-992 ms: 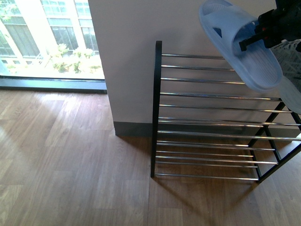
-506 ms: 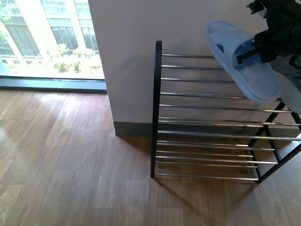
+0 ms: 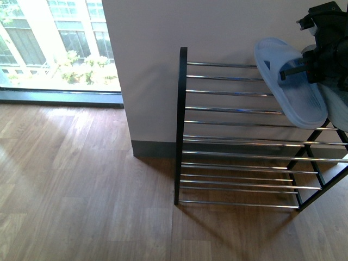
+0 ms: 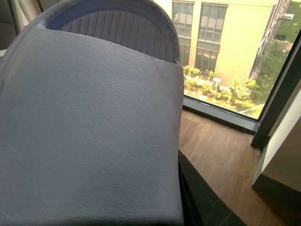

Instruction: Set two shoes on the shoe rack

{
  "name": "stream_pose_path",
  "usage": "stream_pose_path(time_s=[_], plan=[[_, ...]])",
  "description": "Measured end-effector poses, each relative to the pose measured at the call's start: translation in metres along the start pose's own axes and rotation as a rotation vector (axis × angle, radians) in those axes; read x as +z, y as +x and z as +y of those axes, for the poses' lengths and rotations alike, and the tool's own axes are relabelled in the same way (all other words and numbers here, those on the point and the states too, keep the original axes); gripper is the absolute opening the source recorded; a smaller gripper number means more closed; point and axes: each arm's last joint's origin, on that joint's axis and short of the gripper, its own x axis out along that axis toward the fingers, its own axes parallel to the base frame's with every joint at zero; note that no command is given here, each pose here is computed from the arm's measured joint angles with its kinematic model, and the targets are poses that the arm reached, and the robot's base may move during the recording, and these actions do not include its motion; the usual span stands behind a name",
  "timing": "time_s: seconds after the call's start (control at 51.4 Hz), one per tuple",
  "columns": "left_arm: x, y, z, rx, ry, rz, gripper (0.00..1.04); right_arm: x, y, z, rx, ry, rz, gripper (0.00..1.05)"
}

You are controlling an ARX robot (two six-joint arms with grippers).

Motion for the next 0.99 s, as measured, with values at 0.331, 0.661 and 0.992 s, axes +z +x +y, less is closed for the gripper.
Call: stream_pose_path(time_s=[0.331, 0.661, 0.992], plan=[[0.0, 0.0, 0.0, 0.0, 0.0, 0.0, 0.02, 0.002, 0.003, -0.003, -0.035, 0.028, -0.017, 0.02], [0.0, 0.0, 0.0, 0.0, 0.0, 0.0, 0.02, 0.003, 0.003, -0.01, 0.007, -0.015, 0.034, 0.43], [0.0, 0.0, 0.0, 0.0, 0.0, 0.0, 0.02, 0.035, -0.016, -0.031, 0.048, -0.158, 0.034, 0.86]])
